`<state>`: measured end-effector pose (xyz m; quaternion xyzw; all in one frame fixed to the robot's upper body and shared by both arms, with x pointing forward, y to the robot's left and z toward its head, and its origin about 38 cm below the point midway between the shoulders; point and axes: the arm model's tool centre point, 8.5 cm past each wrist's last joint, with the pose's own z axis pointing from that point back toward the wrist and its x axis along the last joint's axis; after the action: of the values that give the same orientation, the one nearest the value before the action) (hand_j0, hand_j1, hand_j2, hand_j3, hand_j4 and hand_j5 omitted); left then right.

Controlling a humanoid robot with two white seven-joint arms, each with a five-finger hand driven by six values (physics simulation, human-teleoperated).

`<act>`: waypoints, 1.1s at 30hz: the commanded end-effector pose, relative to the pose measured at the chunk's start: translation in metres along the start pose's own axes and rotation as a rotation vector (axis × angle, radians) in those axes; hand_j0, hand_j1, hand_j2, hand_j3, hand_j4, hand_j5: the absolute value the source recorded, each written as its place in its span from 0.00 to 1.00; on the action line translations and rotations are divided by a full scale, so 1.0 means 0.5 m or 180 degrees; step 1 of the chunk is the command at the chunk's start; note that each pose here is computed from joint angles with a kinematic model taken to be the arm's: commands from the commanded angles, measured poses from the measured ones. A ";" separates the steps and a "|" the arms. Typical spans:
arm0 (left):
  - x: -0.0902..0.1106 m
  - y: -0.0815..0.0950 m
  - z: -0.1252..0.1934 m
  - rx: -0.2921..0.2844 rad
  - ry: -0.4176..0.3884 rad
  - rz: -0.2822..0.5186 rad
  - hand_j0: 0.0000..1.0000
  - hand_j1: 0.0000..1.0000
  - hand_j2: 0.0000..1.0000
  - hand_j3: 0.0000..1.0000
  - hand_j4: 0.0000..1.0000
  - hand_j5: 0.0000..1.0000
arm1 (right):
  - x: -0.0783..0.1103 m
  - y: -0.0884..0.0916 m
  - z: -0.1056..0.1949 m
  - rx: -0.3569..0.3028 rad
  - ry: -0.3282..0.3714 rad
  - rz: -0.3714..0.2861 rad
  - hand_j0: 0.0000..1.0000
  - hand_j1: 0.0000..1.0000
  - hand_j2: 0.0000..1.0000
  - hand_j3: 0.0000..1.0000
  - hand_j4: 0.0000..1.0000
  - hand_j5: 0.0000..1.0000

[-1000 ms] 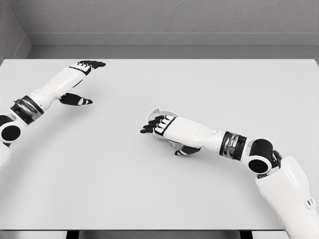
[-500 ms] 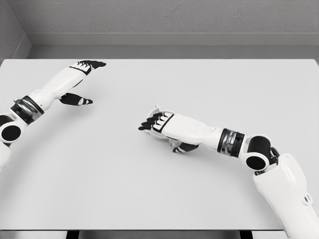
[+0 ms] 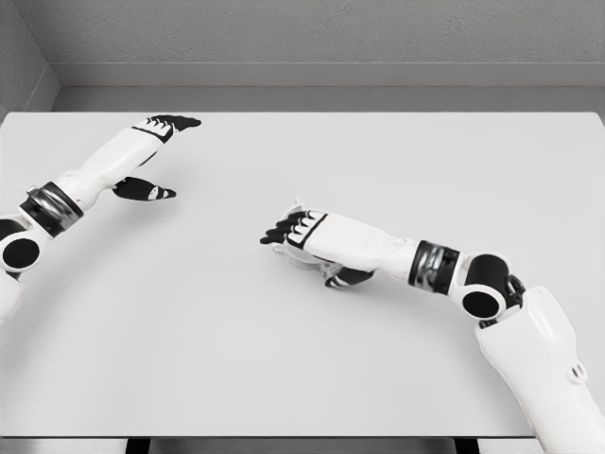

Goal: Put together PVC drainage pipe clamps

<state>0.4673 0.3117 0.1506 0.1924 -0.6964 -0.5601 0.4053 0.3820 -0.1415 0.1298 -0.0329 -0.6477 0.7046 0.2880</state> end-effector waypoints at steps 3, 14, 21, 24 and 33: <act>0.000 0.002 0.000 0.0018 -0.0002 0.0013 1.00 1.00 1.00 1.00 1.00 1.00 | -0.003 0.000 -0.002 -0.0005 -0.0001 -0.0032 1.00 1.00 1.00 1.00 1.00 1.00; 0.000 0.005 -0.001 0.0024 -0.0006 0.0007 1.00 1.00 1.00 1.00 1.00 1.00 | -0.002 0.000 -0.005 -0.0008 -0.0008 -0.0035 1.00 1.00 1.00 1.00 1.00 1.00; 0.000 0.005 -0.001 0.0024 -0.0006 0.0007 1.00 1.00 1.00 1.00 1.00 1.00 | -0.010 0.006 -0.004 0.0015 0.0025 -0.0066 1.00 1.00 1.00 1.00 1.00 1.00; 0.001 0.006 -0.001 0.0026 -0.0010 0.0006 1.00 1.00 1.00 1.00 1.00 1.00 | -0.016 0.006 -0.004 0.0037 0.0050 -0.0058 1.00 1.00 1.00 1.00 1.00 1.00; 0.000 0.006 -0.001 0.0025 -0.0007 0.0002 1.00 1.00 1.00 1.00 1.00 1.00 | -0.017 0.003 -0.010 0.0031 0.0051 -0.0053 1.00 1.00 1.00 1.00 1.00 1.00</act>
<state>0.4679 0.3117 0.1529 0.1936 -0.6972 -0.5603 0.4030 0.3907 -0.1419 0.1242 -0.0336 -0.6396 0.7079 0.2977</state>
